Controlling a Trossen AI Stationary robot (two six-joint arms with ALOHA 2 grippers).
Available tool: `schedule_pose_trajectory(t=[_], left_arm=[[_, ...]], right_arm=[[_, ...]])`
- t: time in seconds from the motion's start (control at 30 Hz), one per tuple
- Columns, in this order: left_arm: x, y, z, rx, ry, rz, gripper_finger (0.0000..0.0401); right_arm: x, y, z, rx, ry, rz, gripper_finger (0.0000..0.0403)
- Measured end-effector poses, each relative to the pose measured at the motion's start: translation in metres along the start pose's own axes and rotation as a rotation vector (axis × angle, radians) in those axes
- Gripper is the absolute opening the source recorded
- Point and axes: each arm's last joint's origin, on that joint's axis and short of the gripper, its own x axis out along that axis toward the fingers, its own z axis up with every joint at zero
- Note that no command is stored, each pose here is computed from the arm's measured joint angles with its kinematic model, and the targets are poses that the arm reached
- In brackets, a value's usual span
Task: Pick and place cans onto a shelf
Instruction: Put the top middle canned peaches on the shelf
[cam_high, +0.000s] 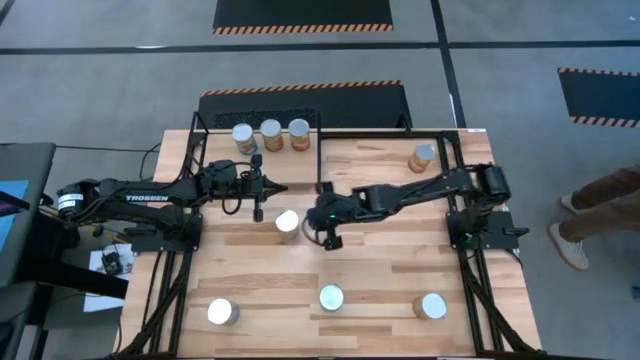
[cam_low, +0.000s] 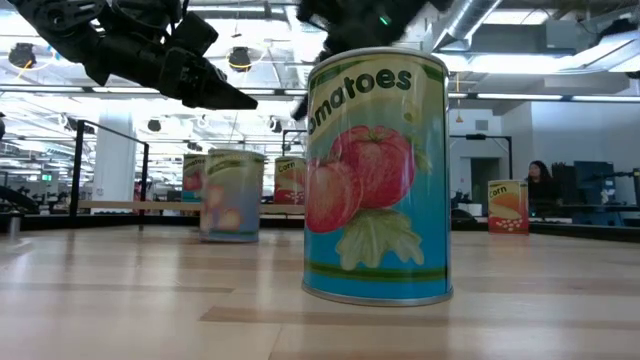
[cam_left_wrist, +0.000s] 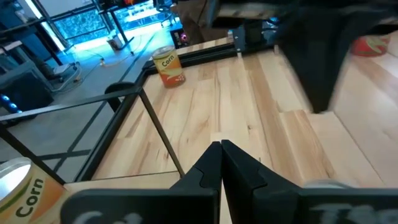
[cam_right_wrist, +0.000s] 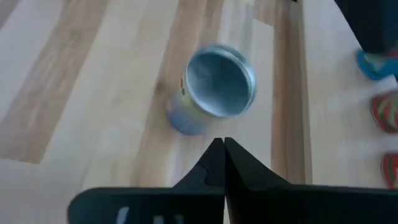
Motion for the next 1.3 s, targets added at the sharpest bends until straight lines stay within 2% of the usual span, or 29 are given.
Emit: schedule_pose_trajectory(t=[0.17, 0.37, 0.47, 0.6, 0.73, 0.87, 1.07, 1.17, 1.3], left_arm=[[0.001, -0.006, 0.002, 0.003, -0.009, -0.030, 0.0000], [0.002, -0.025, 0.008, -0.001, -0.029, -0.119, 0.0000], [0.002, -0.036, 0.014, 0.010, -0.006, -0.158, 0.0000], [0.002, -0.048, 0.019, 0.033, 0.078, -0.181, 0.0000], [-0.001, -0.055, 0.020, 0.043, 0.208, -0.181, 0.0002], [-0.004, -0.057, 0.022, -0.008, 0.299, -0.178, 0.0020], [-0.005, -0.068, 0.022, -0.056, 0.311, -0.224, 0.0067], [-0.002, -0.076, 0.023, -0.068, 0.308, -0.212, 0.0090], [0.009, -0.084, 0.023, -0.019, 0.358, -0.200, 0.0113]], right_arm=[[-0.007, 0.009, -0.037, 0.083, -0.155, -0.035, 0.0018], [-0.033, 0.018, -0.073, 0.178, -0.265, -0.068, 0.0006], [-0.042, 0.025, -0.087, 0.227, -0.325, -0.092, 0.0013], [-0.048, 0.039, -0.106, 0.229, -0.364, -0.116, 0.0017], [-0.050, 0.045, -0.116, 0.232, -0.378, -0.138, 0.0011], [-0.050, 0.046, -0.117, 0.239, -0.399, -0.142, 0.0012], [-0.050, 0.045, -0.118, 0.249, -0.398, -0.147, 0.0018], [-0.050, 0.045, -0.118, 0.250, -0.397, -0.147, 0.0015], [-0.050, 0.045, -0.118, 0.263, -0.397, -0.143, 0.0013]])
